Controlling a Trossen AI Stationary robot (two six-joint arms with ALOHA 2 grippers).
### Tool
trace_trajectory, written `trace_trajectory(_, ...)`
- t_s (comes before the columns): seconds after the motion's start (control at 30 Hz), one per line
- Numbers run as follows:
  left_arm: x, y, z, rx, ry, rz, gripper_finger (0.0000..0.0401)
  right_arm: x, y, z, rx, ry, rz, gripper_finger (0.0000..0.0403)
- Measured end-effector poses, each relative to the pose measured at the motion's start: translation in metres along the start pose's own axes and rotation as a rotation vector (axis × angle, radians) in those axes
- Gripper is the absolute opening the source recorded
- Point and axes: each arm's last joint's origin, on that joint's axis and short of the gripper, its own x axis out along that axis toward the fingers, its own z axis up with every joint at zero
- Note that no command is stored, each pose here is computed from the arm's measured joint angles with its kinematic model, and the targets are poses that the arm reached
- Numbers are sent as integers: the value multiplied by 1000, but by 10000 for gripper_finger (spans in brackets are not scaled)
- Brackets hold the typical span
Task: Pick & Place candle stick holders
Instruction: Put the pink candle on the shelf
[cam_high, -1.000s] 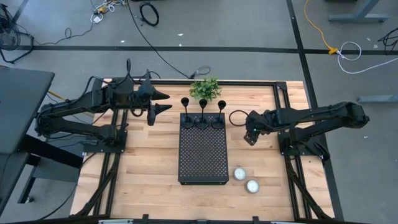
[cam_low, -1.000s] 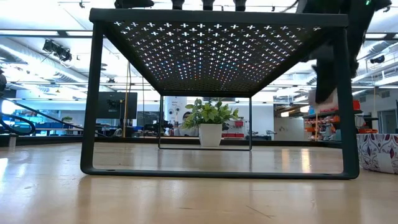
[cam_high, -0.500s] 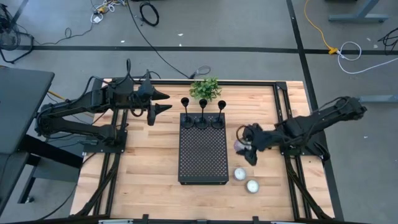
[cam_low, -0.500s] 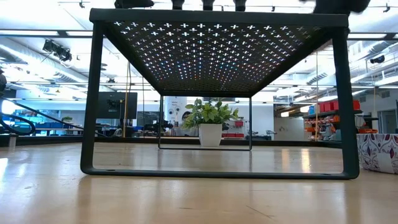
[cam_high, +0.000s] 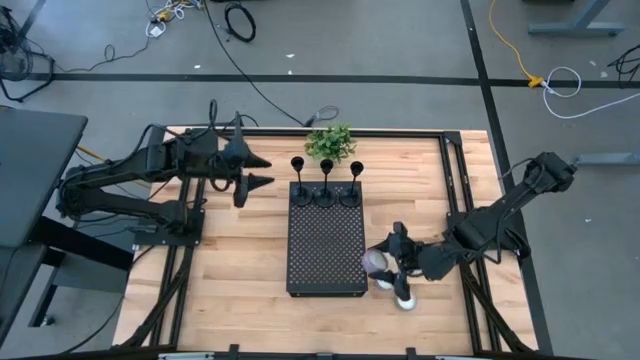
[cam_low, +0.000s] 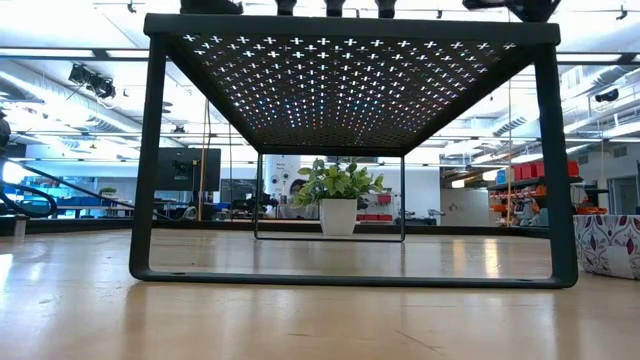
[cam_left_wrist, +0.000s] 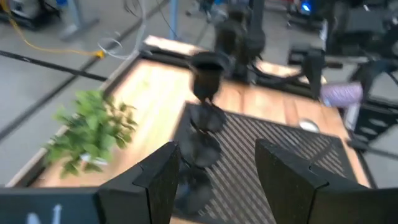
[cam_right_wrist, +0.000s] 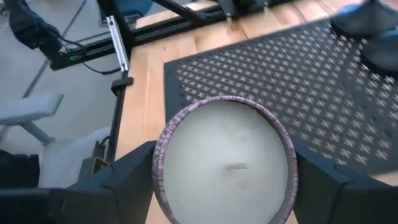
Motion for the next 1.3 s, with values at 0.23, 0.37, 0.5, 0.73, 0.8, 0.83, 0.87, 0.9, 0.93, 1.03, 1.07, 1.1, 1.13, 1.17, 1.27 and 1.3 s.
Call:
trace_trajectory(0.23, -1, -30, -10, 14, 77, -163, 209, 14, 16, -1, -31, -105, 13, 286)
trace_trajectory(0.37, -3, -55, -14, 37, 81, -230, 209, 23, 22, 0, -52, -145, 33, 286)
trace_trajectory(0.5, 4, -78, -23, 64, 108, -214, 209, 30, 28, 2, -90, -202, 60, 286)
trace_trajectory(0.73, 36, -122, -29, 87, 51, -272, 209, 43, 29, 1, -111, -224, 53, 286)
trace_trajectory(0.8, 48, -130, -34, 98, 57, -279, 209, 46, 30, 1, -111, -228, 65, 286)
trace_trajectory(0.83, 54, -133, -37, 101, 68, -270, 209, 48, 30, 1, -120, -229, 76, 286)
trace_trajectory(0.87, 59, -135, -39, 102, 72, -262, 209, 49, 32, 1, -129, -228, 86, 286)
trace_trajectory(0.9, 65, -136, -41, 101, 70, -250, 209, 51, 34, 3, -142, -229, 91, 286)
trace_trajectory(0.93, 70, -138, -43, 102, 71, -235, 209, 53, 36, 3, -155, -228, 83, 286)
trace_trajectory(1.03, 84, -143, -49, 117, 68, -214, 209, 58, 42, 8, -201, -209, 71, 286)
trace_trajectory(1.07, 88, -145, -52, 134, 78, -211, 209, 60, 44, 9, -214, -201, 66, 286)
trace_trajectory(1.1, 91, -146, -54, 148, 87, -209, 209, 62, 46, 11, -221, -199, 64, 286)
trace_trajectory(1.13, 93, -146, -56, 166, 94, -208, 209, 62, 47, 11, -230, -190, 60, 286)
trace_trajectory(1.17, 96, -148, -58, 185, 99, -210, 209, 63, 47, 11, -236, -180, 54, 286)
trace_trajectory(1.27, 100, -156, -67, 289, 114, -230, 209, 65, 47, 13, -234, -179, 45, 286)
trace_trajectory(1.3, 102, -160, -68, 317, 101, -242, 209, 65, 46, 13, -235, -180, 43, 286)
